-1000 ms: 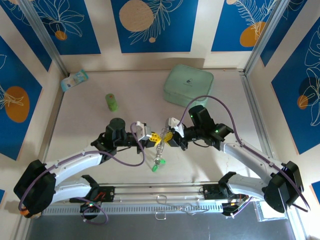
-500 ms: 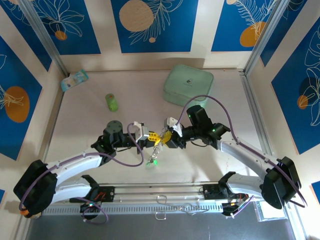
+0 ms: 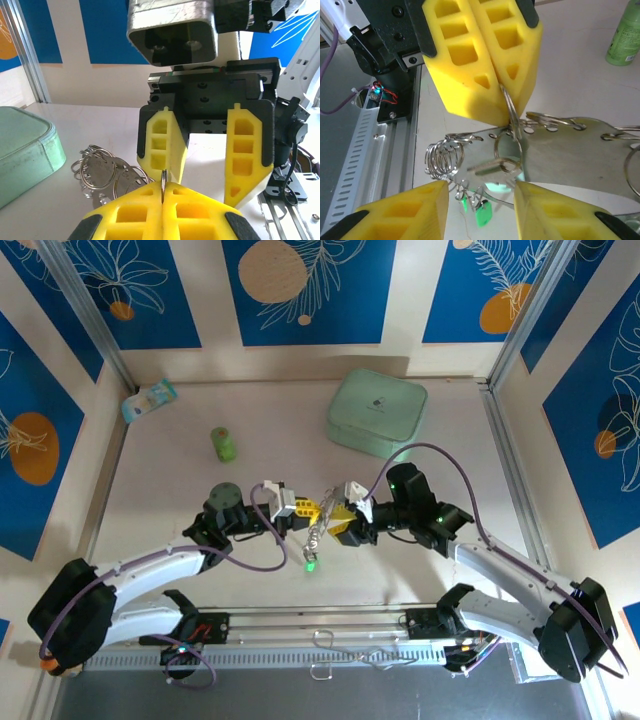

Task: Put the keys on the keyring

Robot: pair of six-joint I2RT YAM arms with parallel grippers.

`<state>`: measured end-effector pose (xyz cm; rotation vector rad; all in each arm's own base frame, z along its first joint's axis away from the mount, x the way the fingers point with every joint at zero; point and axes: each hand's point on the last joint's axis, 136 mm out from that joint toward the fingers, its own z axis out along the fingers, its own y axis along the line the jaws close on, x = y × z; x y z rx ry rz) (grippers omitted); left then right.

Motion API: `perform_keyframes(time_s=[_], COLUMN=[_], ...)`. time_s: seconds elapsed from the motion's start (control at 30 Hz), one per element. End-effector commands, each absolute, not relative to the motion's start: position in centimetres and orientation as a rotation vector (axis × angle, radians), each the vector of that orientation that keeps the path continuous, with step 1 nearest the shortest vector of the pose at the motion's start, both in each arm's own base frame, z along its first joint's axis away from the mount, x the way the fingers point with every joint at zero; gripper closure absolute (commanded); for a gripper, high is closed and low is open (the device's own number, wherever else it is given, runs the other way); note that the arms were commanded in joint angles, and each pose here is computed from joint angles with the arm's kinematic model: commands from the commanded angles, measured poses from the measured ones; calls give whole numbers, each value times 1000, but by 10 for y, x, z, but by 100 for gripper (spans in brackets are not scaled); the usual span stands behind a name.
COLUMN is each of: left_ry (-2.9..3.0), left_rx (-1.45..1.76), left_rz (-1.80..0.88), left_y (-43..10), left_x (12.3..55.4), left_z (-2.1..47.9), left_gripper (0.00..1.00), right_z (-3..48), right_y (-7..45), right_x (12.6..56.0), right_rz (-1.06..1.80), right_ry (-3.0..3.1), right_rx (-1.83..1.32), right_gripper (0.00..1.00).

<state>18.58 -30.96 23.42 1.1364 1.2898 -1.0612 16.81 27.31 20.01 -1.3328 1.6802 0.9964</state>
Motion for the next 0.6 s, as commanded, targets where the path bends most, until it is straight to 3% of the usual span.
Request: perform_keyframes(time_s=[0.0, 0.3, 0.57], left_ry=[1243, 1231, 1187], left_rx=[1104, 1079, 1052], left_rz=[-1055, -1059, -1063], left_y=[-310, -310, -310], left_x=[188, 190, 190], left_z=[246, 252, 263], left_gripper=[100, 100, 100], right_z=[206, 196, 189], right_y=[277, 286, 295], right_x=[173, 183, 183], right_rz=[977, 908, 905], right_ry=[1648, 1680, 1694], right_rx=[-1295, -1287, -1329], right_gripper=[59, 62, 88])
